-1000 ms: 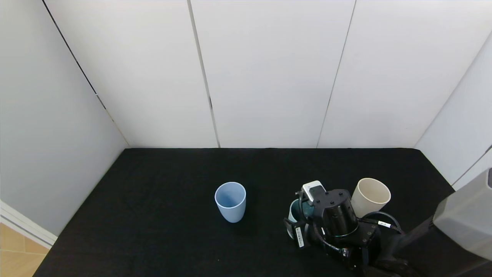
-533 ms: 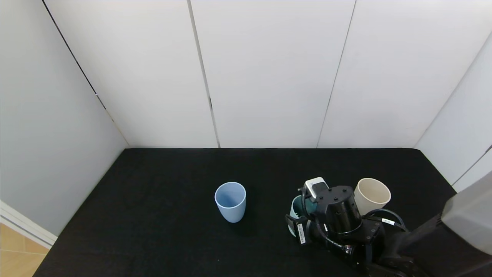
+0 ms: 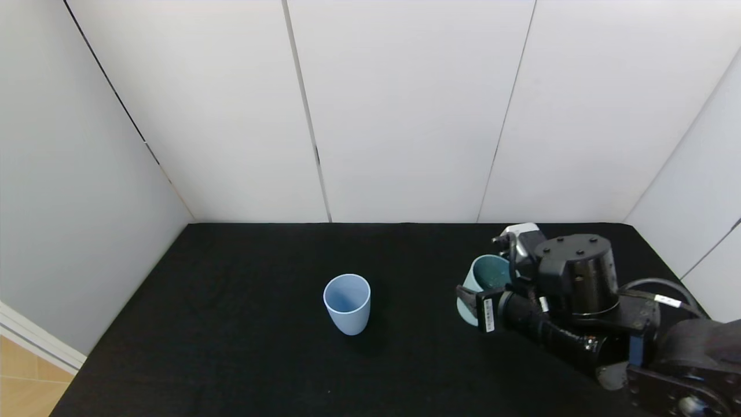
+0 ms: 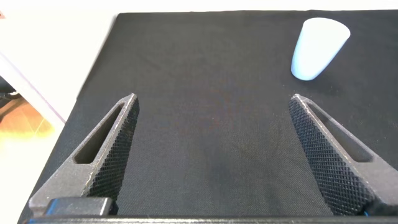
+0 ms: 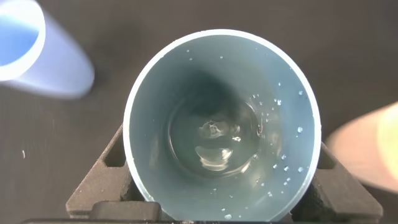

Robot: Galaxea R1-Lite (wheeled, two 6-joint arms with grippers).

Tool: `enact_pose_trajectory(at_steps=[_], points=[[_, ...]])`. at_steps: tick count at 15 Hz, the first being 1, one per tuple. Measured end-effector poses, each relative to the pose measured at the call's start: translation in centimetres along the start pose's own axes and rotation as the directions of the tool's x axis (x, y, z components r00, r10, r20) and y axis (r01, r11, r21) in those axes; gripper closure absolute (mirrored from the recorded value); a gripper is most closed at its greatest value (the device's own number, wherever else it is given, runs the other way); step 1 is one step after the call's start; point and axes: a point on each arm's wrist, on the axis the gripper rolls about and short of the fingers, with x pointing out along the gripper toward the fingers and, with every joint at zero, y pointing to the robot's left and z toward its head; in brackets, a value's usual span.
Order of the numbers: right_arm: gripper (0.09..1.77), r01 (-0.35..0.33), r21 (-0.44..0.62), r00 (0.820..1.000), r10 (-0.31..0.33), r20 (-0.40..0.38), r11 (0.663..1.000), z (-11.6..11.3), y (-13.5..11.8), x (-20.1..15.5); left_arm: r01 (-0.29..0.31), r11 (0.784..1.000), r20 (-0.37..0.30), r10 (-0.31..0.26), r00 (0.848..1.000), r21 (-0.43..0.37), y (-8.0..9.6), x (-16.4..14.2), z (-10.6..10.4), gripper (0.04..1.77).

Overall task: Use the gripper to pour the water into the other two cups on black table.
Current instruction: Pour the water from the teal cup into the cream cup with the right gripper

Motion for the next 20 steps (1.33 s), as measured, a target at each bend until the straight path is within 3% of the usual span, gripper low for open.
enact_pose_trajectory(at_steps=[4,10,16,20], points=[[0.63,0.123,0.016,0.989,-0.124,0.083,0.992,4.3,-5.0,-2.5,0.0,1.0,0.0,0.0,1.0,0.0,0.0,0.0,0.0,0.09],[0.63,0.318,-0.06,0.933,-0.302,0.195,0.946,7.5,-10.8,-5.4,0.0,1.0,0.0,0.0,1.0,0.0,0.0,0.0,0.0,0.09],[0.64,0.446,-0.232,0.891,-0.405,0.205,0.864,7.4,-13.7,-7.0,0.0,1.0,0.0,0.0,1.0,0.0,0.0,0.0,0.0,0.09],[0.64,0.456,-0.394,0.888,-0.435,0.147,0.798,5.7,-14.5,-6.8,0.0,1.0,0.0,0.0,1.0,0.0,0.0,0.0,0.0,0.09]])
